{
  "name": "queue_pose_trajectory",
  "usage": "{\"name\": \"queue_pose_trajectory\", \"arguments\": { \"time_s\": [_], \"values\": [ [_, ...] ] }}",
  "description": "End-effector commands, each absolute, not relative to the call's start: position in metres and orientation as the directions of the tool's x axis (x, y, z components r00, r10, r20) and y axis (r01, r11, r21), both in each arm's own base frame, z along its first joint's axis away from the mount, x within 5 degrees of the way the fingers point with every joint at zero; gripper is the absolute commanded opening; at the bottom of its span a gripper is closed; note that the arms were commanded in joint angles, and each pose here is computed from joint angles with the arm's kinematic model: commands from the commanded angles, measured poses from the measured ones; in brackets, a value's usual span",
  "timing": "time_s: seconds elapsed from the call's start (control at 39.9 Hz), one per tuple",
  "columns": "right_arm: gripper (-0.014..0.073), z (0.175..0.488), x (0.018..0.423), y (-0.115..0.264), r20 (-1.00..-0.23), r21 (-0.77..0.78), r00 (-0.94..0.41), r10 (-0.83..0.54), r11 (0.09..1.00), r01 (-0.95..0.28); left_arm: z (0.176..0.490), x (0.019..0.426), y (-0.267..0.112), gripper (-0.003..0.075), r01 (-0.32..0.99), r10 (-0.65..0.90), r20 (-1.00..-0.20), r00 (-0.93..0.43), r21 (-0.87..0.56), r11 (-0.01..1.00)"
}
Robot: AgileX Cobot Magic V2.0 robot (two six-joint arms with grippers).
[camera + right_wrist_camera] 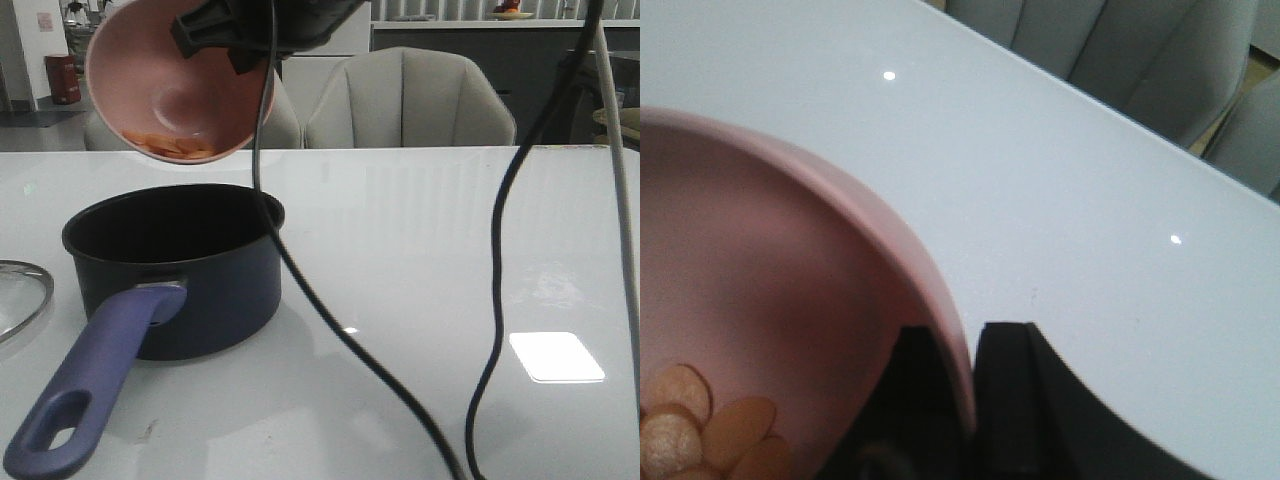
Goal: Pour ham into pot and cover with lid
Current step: 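Tilt the pink bowl with the right gripper to pour ham into saucepan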
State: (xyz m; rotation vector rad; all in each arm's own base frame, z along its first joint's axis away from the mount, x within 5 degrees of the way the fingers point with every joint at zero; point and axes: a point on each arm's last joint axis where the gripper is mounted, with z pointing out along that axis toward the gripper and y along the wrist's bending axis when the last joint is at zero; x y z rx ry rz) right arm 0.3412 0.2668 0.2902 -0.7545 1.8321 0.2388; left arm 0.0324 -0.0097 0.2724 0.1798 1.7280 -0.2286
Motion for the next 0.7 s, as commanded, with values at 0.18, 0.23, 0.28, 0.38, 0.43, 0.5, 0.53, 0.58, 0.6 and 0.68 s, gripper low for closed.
{"name": "queue_pose_trajectory", "arguments": {
  "time_s": [0.18, 0.23, 0.28, 0.38, 0.43, 0.5, 0.53, 0.58, 0.6, 0.68],
  "values": [
    [0.0140, 0.322, 0.334, 0.260, -0.949, -0.265, 0.056, -0.311, 0.688, -0.676, 0.286, 0.032, -0.010, 0.0143, 0.253, -0.046, -0.995, -0.088, -0.067, 0.965],
    [0.0140, 0.318, 0.334, 0.258, -0.954, -0.261, 0.071, -0.292, 0.687, -0.678, 0.286, 0.032, -0.010, 0.0143, 0.253, -0.046, -0.995, -0.088, -0.067, 0.965],
    [0.0140, 0.316, 0.332, 0.258, -0.955, -0.269, 0.097, -0.281, 0.680, -0.683, 0.286, 0.032, -0.010, 0.0143, 0.253, -0.046, -0.995, -0.088, -0.067, 0.965],
    [0.0140, 0.316, 0.333, 0.256, -0.960, -0.267, 0.130, -0.248, 0.677, -0.686, 0.286, 0.032, -0.010, 0.0143, 0.253, -0.046, -0.995, -0.088, -0.067, 0.965],
    [0.0140, 0.317, 0.334, 0.255, -0.962, -0.267, 0.143, -0.234, 0.679, -0.684, 0.286, 0.032, -0.010, 0.0143, 0.253, -0.046, -0.995, -0.088, -0.067, 0.965],
    [0.0140, 0.319, 0.336, 0.251, -0.963, -0.267, 0.163, -0.214, 0.683, -0.680, 0.286, 0.032, -0.010, 0.0143, 0.253, -0.046, -0.995, -0.088, -0.067, 0.965],
    [0.0140, 0.320, 0.337, 0.250, -0.964, -0.266, 0.166, -0.209, 0.687, -0.677, 0.286, 0.032, -0.010, 0.0143, 0.253, -0.046, -0.995, -0.088, -0.067, 0.965],
    [0.0140, 0.321, 0.339, 0.247, -0.965, -0.263, 0.172, -0.199, 0.692, -0.672, 0.286, 0.032, -0.010, 0.0143, 0.253, -0.046, -0.995, -0.088, -0.067, 0.965],
    [0.0140, 0.322, 0.340, 0.246, -0.966, -0.258, 0.175, -0.191, 0.696, -0.670, 0.286, 0.032, -0.010, 0.0143, 0.253, -0.046, -0.995, -0.088, -0.067, 0.965],
    [0.0140, 0.322, 0.340, 0.244, -0.967, -0.253, 0.190, -0.169, 0.697, -0.671, 0.286, 0.032, -0.010, 0.0143, 0.253, -0.046, -0.995, -0.088, -0.067, 0.965]
  ]
}}
